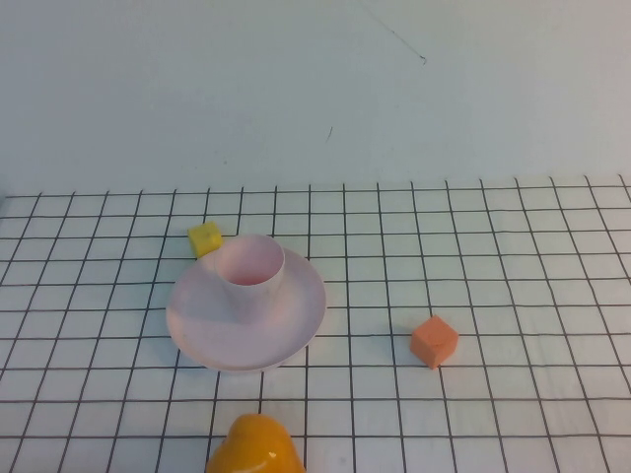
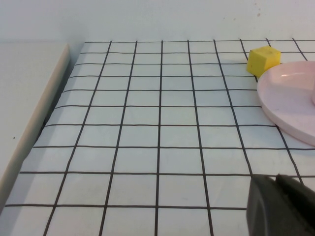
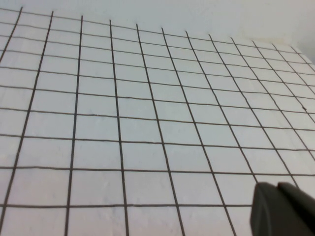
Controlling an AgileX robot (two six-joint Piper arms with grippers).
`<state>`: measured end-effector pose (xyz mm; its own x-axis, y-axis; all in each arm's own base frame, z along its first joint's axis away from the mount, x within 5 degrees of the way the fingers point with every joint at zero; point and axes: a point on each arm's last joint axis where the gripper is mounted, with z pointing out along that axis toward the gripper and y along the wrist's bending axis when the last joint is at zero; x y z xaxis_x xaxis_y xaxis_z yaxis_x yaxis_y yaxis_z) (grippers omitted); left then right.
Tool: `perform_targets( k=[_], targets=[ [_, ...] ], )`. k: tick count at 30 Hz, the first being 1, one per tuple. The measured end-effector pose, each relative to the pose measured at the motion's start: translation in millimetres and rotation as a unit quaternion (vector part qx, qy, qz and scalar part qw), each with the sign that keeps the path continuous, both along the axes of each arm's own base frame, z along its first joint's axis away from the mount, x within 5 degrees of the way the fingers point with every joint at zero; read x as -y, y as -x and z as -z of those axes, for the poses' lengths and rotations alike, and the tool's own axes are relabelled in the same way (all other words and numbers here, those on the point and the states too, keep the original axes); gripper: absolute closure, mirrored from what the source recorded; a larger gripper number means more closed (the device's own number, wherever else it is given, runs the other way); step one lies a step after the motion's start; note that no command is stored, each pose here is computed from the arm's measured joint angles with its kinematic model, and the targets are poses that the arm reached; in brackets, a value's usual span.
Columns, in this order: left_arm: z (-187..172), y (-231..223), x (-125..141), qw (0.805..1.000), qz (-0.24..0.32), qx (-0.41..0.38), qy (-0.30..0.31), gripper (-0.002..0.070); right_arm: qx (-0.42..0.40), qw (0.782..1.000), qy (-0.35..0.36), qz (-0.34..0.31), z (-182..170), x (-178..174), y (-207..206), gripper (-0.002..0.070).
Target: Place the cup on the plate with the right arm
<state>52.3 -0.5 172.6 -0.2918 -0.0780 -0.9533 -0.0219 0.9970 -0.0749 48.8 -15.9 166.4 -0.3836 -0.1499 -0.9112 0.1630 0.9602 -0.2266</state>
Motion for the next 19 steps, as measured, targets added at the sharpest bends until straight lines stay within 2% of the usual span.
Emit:
perform_targets(
  k=[19],
  targets=[
    [0.0, 0.0, 0.0, 1.0, 0.0, 0.0, 0.0, 0.0678, 0.001, 1.0, -0.004, -0.015, 0.0, -1.6, -0.5, 0.0678]
  ],
)
